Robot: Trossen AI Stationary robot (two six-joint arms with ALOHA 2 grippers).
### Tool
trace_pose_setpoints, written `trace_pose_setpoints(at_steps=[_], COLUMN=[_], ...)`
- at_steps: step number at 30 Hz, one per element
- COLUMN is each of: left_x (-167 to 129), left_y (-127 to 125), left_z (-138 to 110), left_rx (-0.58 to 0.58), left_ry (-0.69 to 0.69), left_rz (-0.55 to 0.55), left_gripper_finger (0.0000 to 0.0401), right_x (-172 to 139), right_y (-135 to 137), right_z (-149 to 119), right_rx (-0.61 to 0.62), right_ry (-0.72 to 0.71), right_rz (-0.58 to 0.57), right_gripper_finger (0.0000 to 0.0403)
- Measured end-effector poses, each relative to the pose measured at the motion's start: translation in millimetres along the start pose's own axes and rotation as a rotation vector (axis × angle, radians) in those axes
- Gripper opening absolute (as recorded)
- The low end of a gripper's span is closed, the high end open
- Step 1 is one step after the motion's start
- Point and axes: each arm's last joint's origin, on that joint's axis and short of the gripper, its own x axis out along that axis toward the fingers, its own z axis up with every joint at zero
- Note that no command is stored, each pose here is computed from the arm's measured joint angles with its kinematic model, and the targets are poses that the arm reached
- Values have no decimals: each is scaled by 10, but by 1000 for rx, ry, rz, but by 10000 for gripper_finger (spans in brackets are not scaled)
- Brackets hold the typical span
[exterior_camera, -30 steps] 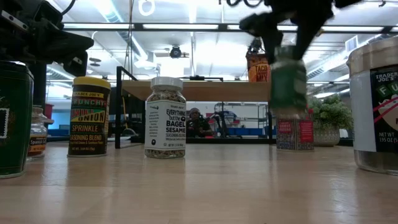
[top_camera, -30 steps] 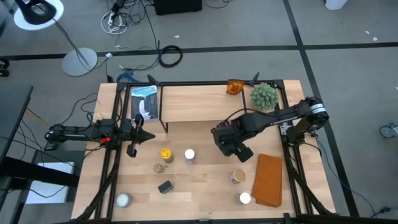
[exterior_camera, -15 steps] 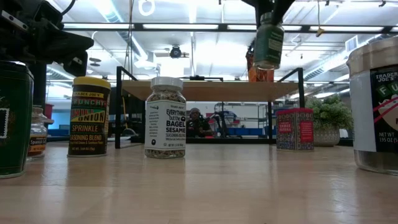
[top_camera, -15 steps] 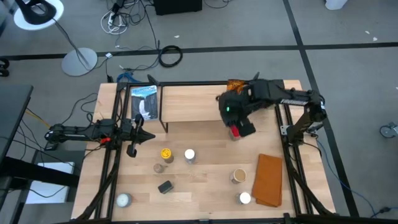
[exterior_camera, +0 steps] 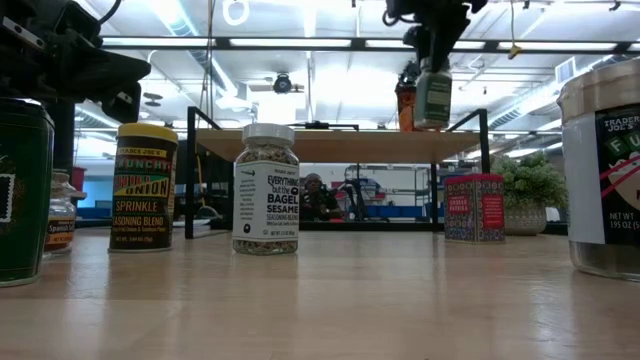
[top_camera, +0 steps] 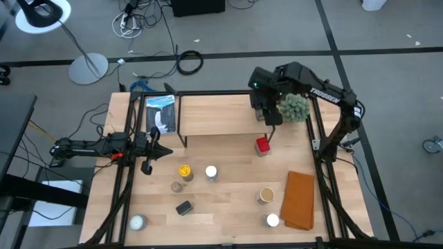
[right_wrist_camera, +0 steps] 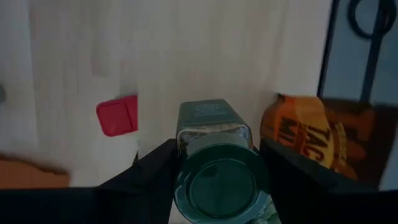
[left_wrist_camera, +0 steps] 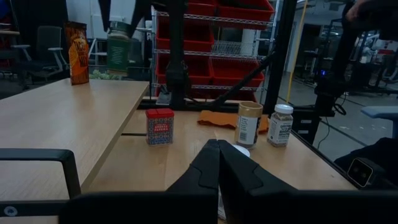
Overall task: Shelf spices
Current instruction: Put the green seasoning bottle on the shelf
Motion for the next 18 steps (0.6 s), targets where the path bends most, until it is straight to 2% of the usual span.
trace_pose_setpoints(at_steps=[9, 18], left_x=[0, 0], left_y=[0, 0], left_z=[0, 1], left_rx=[0, 0], left_ry=[0, 0], left_rz=[0, 0], left_gripper_finger=[7, 7], right_x=[57, 223], right_y=[-161, -134], right_z=[-81, -98], right_rx=[79, 75], right_ry=[8, 42], right_rz=[16, 84], right_gripper_finger=[215, 220])
